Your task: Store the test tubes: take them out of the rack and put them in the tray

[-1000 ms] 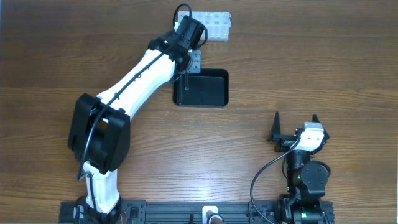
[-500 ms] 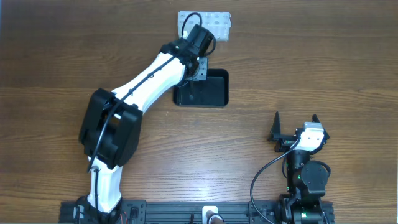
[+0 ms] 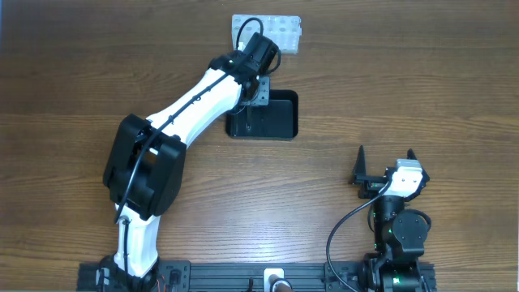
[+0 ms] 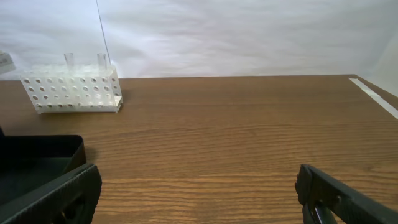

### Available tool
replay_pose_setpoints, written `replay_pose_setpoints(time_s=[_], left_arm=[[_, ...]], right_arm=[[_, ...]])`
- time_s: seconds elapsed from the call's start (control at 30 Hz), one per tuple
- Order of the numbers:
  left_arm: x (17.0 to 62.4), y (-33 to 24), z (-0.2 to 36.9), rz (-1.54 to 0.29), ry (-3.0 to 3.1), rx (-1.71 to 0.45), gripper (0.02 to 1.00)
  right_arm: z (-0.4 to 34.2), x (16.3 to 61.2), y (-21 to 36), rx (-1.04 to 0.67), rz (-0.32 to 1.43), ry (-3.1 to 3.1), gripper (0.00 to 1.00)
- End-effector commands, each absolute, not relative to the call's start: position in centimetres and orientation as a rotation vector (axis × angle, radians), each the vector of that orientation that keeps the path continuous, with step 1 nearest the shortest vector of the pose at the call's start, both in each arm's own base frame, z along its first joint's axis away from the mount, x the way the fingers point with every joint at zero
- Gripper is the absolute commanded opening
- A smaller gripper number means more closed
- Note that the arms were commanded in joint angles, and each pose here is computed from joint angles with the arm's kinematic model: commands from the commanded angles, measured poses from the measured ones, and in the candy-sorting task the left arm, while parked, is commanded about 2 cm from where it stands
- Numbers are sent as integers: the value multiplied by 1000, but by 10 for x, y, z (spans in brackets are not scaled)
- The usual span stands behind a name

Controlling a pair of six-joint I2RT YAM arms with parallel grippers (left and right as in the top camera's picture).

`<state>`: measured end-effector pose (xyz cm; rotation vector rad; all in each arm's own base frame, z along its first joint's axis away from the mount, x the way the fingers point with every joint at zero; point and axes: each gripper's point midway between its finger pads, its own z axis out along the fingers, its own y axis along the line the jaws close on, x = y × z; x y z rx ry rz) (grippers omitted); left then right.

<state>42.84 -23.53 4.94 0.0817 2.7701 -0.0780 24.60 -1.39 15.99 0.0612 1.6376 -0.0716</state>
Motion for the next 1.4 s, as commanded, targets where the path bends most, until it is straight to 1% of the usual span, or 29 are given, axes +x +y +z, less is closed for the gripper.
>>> replay_pose_setpoints(time_s=[0.03, 0.37, 0.43, 0.53, 0.6, 0.67, 0.73, 0.8, 0.83, 0.87, 0.93, 1.0, 1.07, 1.13, 1.2, 1.27, 1.33, 1.4], left_arm=[[425, -228, 38, -36, 2797, 58, 139], [422, -226, 36, -21, 2810, 58, 189], [424, -223, 37, 1, 2800, 18, 200], [426, -220, 42, 17, 2780, 5, 244], [428, -219, 52, 16, 2758, -1, 327], [431, -218, 65, 14, 2726, -10, 343], [435, -214, 88, 20, 2667, -24, 338], [442, -207, 122, 41, 2574, -42, 338], [446, -202, 141, 49, 2517, -56, 347], [449, -199, 162, 49, 2459, -54, 380], [454, -191, 215, 27, 2327, -39, 494], [455, -179, 270, -15, 2193, -29, 715], [450, -159, 321, -52, 2076, -63, 912], [439, -136, 358, -77, 1999, -110, 998], [424, -114, 388, -96, 1935, -110, 998], [408, -89, 409, -96, 1877, -133, 998], [393, -68, 419, -80, 1835, -155, 998], [376, -43, 419, -54, 1806, -203, 998]], right_arm=[[158, 246, -15, 65, -71, 1638, 991], [158, 246, -15, 65, -71, 1638, 991], [158, 246, -15, 65, -71, 1638, 991], [158, 246, -15, 65, -71, 1638, 991], [158, 246, -15, 65, -71, 1638, 991], [158, 246, -15, 65, -71, 1638, 993], [158, 246, -15, 65, -71, 1638, 993], [158, 246, -15, 65, -71, 1638, 993], [158, 246, -15, 65, -71, 1638, 993], [158, 246, -15, 65, -71, 1638, 993], [158, 246, -15, 65, -71, 1638, 991], [158, 246, -15, 65, -71, 1638, 991], [158, 246, -15, 65, -71, 1638, 991], [158, 246, -15, 65, -71, 1638, 991], [158, 246, -15, 65, -71, 1638, 993], [158, 246, -15, 65, -71, 1638, 993], [158, 246, -15, 65, -71, 1638, 991], [158, 246, -15, 65, -71, 1638, 991]])
